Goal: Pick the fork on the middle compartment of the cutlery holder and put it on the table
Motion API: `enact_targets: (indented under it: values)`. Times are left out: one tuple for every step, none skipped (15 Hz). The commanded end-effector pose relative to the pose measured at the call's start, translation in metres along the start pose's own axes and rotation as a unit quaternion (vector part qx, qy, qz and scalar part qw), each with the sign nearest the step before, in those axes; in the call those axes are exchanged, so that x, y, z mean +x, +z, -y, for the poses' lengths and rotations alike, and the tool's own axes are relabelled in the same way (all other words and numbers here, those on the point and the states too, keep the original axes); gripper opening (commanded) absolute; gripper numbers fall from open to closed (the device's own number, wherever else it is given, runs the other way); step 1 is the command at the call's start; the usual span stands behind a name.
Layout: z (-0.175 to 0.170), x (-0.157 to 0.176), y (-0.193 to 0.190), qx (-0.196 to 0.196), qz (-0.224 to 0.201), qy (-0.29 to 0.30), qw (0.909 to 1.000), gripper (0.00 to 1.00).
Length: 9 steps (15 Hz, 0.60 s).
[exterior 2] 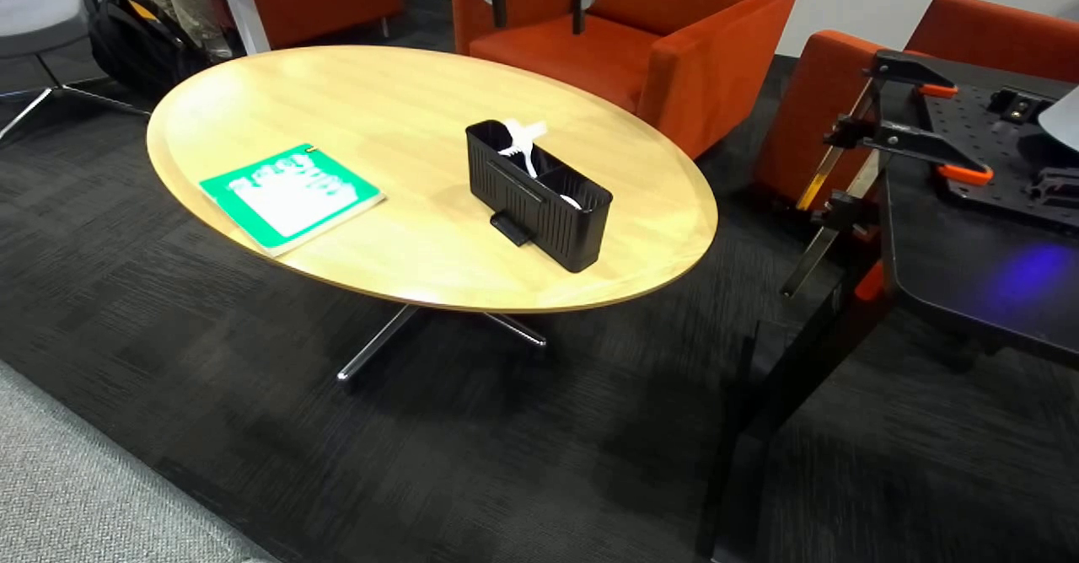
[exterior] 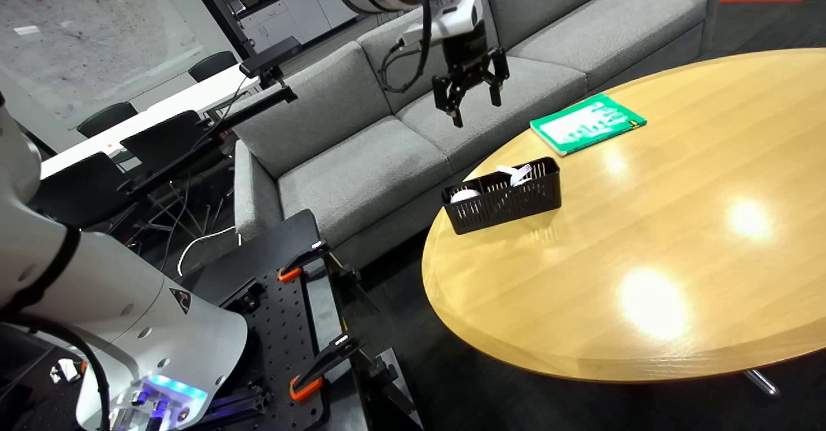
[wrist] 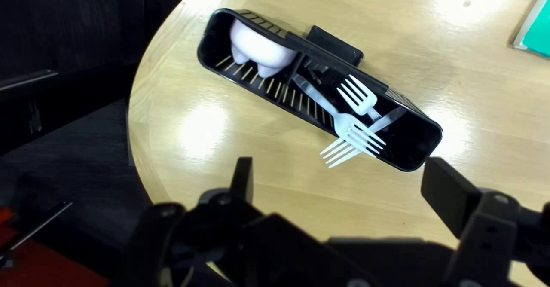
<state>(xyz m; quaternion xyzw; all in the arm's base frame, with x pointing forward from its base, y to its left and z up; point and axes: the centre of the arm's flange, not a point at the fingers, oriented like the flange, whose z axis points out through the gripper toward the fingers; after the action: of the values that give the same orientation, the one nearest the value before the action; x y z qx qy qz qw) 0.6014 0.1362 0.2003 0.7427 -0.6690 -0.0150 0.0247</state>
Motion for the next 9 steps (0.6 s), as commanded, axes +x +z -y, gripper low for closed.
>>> enact_targets:
  values:
    - [0.049, -0.005, 0.035, -0.020, -0.015, 0.039, 0.9989, 1.00]
    - [0.054, -0.006, 0.044, -0.023, -0.020, 0.042, 0.9986, 1.00]
    - [0.057, -0.006, 0.054, -0.030, -0.026, 0.043, 0.9983, 1.00]
    - [0.060, -0.007, 0.063, -0.037, -0.031, 0.044, 0.9978, 1.00]
    - [0.062, -0.008, 0.071, -0.048, -0.034, 0.044, 0.9973, 1.00]
    - [0.063, -0.008, 0.079, -0.059, -0.038, 0.042, 0.9966, 1.00]
    - [0.063, -0.007, 0.086, -0.069, -0.042, 0.043, 0.9958, 1.00]
    - [0.063, -0.006, 0.093, -0.078, -0.043, 0.042, 0.9951, 1.00]
    - [0.064, -0.004, 0.098, -0.085, -0.045, 0.043, 0.9945, 1.00]
